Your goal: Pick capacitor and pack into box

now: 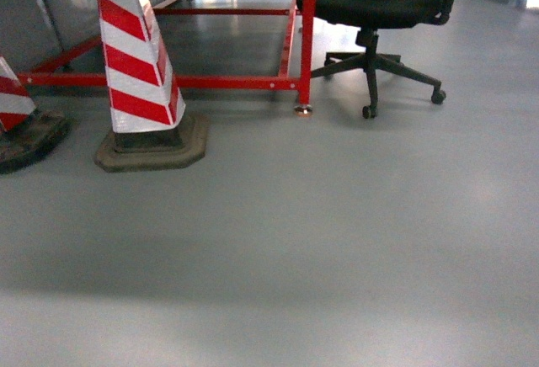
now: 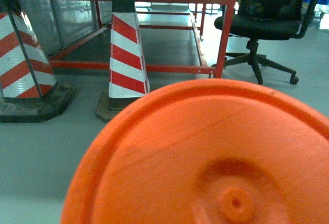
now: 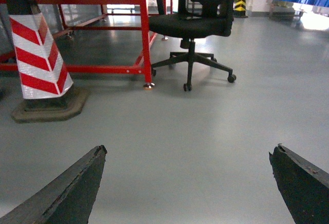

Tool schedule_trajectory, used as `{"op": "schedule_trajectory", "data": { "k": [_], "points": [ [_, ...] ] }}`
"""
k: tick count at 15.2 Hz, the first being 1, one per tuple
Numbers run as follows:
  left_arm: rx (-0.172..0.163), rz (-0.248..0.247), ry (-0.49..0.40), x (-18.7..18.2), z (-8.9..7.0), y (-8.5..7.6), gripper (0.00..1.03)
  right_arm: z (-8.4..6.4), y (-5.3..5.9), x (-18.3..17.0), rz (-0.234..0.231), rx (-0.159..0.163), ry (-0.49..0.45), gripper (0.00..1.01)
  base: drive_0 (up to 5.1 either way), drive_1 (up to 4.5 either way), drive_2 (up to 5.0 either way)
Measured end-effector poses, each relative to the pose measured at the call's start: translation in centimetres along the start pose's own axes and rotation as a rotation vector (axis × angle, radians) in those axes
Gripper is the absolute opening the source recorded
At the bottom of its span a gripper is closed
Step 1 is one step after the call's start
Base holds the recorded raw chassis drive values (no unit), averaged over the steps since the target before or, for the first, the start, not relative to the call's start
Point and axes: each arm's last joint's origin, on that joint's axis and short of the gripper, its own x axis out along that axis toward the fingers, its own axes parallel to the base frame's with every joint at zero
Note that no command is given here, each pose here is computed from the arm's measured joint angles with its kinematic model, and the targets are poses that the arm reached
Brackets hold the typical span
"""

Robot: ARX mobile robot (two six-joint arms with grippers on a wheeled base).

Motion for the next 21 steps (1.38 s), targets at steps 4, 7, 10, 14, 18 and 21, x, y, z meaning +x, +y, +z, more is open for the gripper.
{"op": "schedule_trajectory", "data": {
  "k": [4,7,10,14,18,21],
  "points": [
    [0.0,-0.003,-0.003,0.0,0.03,-0.01,0.43,-0.03,0.0,0.0,0.0,0.0,0.003,0.98,-5.0,2.43,2.4],
    [0.0,-0.003,0.001,0.0,-0.01,-0.01,0.43,-0.02,0.0,0.0,0.0,0.0,0.002,0.98,-5.0,2.43,2.4],
    [0.0,-0.003,-0.001,0.0,0.01,-0.01,0.43,-0.04,0.0,0.0,0.0,0.0,0.005,0.98,-5.1,2.4,2.4],
    [0.0,-0.003,-0.001,0.0,0.01,-0.01,0.43,-0.03,0.0,0.0,0.0,0.0,0.003,0.98,-5.0,2.44,2.4],
    [0.0,-0.003,0.0,0.0,0.0,-0.01,0.43,-0.06,0.0,0.0,0.0,0.0,0.006,0.98,-5.0,2.5,2.5],
    [0.0,-0.003,-0.002,0.0,0.02,-0.01,0.43,-0.03,0.0,0.0,0.0,0.0,0.003,0.98,-5.0,2.5,2.5]
  ]
}}
